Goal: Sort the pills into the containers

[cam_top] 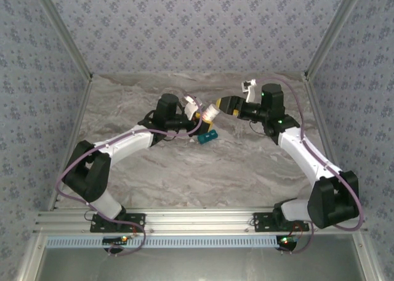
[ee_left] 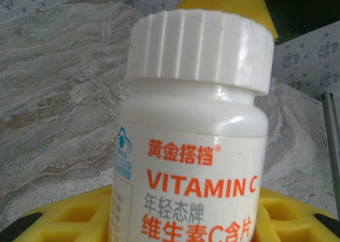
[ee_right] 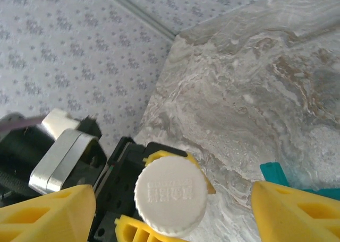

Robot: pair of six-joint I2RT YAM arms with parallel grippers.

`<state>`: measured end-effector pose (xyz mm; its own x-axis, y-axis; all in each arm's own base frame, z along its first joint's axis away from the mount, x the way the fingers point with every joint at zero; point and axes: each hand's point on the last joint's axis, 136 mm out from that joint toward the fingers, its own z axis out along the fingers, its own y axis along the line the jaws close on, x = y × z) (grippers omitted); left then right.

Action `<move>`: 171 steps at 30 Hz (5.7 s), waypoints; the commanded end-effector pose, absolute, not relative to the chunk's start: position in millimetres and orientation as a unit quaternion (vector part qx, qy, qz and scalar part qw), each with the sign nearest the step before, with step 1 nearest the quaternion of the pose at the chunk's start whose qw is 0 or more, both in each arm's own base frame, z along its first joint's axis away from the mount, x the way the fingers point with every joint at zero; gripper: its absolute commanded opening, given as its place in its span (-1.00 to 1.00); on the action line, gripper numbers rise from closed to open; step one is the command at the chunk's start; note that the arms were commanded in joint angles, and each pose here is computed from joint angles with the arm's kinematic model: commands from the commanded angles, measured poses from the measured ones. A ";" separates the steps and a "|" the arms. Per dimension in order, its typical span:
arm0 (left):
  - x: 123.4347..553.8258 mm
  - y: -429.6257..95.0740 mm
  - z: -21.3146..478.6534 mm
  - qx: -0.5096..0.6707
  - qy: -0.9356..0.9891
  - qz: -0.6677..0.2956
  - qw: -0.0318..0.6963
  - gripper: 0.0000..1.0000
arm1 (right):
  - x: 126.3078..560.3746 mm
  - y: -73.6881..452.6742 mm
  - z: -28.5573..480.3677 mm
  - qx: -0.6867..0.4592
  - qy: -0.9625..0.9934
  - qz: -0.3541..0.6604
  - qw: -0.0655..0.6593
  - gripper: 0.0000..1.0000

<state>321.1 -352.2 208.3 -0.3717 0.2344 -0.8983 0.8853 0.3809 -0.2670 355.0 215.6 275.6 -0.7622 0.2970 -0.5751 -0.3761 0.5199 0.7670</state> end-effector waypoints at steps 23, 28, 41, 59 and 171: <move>322.8 -352.8 243.0 0.396 0.698 -0.402 0.442 -1.00 | 359.1 252.8 256.6 0.005 0.838 0.457 0.298 -0.14; 320.4 -352.7 245.4 0.397 0.695 -0.407 0.441 -1.00 | 355.4 253.6 267.4 -0.087 0.794 0.505 0.328 -0.15; 318.7 -353.3 248.4 0.396 0.691 -0.414 0.441 -1.00 | 346.7 223.9 280.1 -0.112 0.774 0.506 0.365 0.50; 319.9 -353.2 246.4 0.396 0.694 -0.410 0.439 -1.00 | 366.4 239.5 264.9 -0.001 0.819 0.479 0.316 0.47; 322.1 -346.5 241.8 0.374 0.693 -0.426 0.445 -1.00 | 352.2 216.4 295.3 -0.080 0.763 0.502 0.400 0.62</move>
